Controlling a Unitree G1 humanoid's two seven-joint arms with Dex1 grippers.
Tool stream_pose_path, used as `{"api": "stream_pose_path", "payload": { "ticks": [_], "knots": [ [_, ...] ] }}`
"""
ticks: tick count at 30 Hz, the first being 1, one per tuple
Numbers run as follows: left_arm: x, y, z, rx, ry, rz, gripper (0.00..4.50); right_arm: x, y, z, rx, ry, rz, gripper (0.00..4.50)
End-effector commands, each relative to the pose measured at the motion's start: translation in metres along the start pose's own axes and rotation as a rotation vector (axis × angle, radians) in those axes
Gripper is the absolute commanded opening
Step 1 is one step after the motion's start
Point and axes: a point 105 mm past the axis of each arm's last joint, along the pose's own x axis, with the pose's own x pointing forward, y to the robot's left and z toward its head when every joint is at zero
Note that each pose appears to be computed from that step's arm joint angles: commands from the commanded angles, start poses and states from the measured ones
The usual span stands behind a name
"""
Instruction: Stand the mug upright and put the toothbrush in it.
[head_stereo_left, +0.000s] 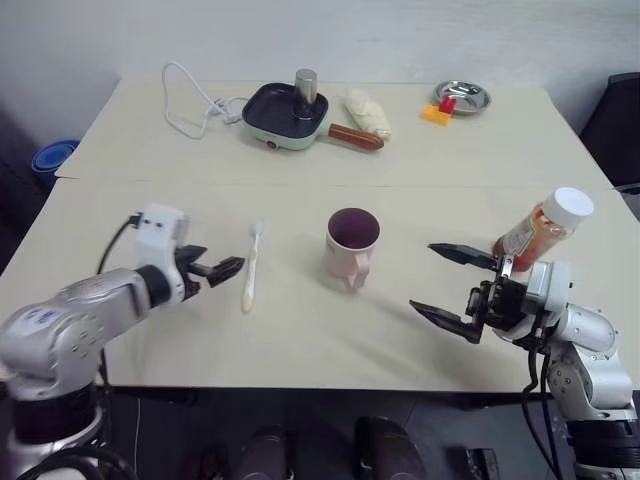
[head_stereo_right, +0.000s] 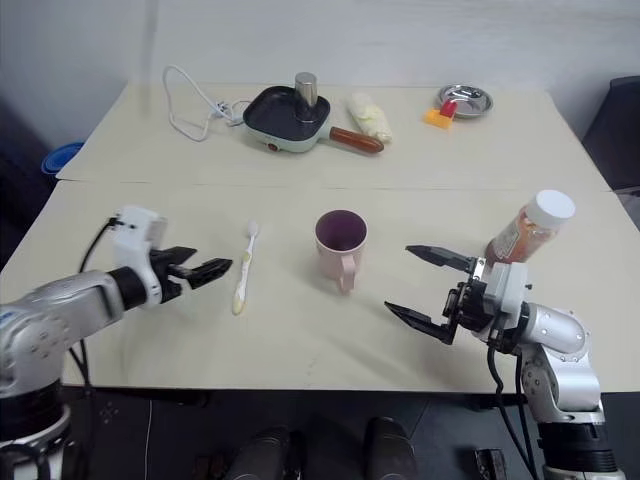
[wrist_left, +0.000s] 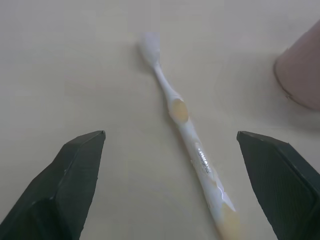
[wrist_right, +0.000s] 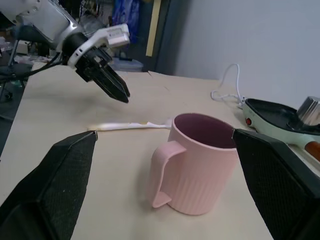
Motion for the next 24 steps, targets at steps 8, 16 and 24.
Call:
{"api": "stream_pose_path", "payload": {
  "ticks": [8, 16, 24],
  "knots": [
    [0.03, -0.024, -0.018, 0.048, 0.155, -0.043, 3.03, -0.015, 0.007, -0.008, -0.008, 0.014, -0.062, 4.5],
    [0.02, -0.006, 0.004, 0.0, -0.024, -0.054, 0.73, -0.033, 0.004, -0.017, -0.029, 0.028, -0.183, 4.5],
    [-0.052, -0.054, 0.096, 0.049, -0.767, -0.585, 0.17, -0.053, -0.005, 0.003, -0.086, 0.03, -0.411, 4.5]
  ]
}}
